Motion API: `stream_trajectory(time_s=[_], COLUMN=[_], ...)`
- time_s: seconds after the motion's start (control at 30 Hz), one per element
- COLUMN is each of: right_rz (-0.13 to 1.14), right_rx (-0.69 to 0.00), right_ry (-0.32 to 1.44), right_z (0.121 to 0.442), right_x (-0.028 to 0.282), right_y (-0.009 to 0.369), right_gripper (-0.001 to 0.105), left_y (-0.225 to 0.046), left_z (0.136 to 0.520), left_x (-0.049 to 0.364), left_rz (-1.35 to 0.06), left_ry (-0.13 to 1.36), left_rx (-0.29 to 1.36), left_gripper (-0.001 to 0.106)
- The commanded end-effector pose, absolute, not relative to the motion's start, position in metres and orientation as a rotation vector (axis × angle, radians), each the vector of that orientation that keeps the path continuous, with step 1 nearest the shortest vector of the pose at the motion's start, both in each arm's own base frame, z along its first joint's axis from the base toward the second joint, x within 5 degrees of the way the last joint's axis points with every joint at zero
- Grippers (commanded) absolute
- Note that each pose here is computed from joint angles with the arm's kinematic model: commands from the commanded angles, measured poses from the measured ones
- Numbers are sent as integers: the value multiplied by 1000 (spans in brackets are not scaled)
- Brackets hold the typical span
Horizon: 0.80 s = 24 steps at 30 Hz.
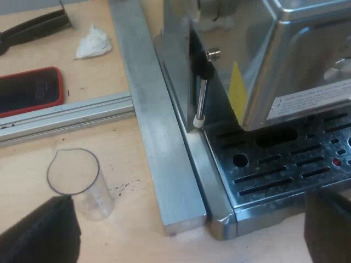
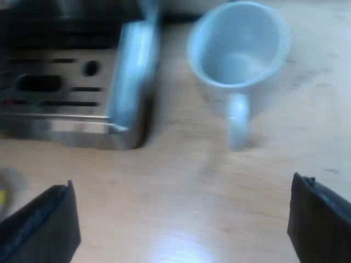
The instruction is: Grind coffee beans and then tamp
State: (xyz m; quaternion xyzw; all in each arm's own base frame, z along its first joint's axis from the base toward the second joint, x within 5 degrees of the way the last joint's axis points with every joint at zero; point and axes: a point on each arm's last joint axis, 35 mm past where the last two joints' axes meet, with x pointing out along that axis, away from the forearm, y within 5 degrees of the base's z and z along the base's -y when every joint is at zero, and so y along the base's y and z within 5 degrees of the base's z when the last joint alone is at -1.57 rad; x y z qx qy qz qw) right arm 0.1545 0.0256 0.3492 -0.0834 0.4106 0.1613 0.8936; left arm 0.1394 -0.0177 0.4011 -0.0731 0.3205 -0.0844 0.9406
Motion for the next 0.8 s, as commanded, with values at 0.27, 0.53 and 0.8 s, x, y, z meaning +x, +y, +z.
stream_trajectory(time_s=[0.27,0.53,0.8], right_rz=[218,198,216], right_rx=[-315,-370,-372], right_ry=[744,596,409], right_z=[367,383,393], right_x=[127,89,41], right_y=[-5,-2,4], right_gripper=[79,79,79], left_y=[-13,-8,2], left_z=[406,421,412], left_x=[125,77,11], left_rz=[-85,-71,11], left_ry=[641,477,276], left_rx=[-135,-134,-129], left_gripper=[84,84,84])
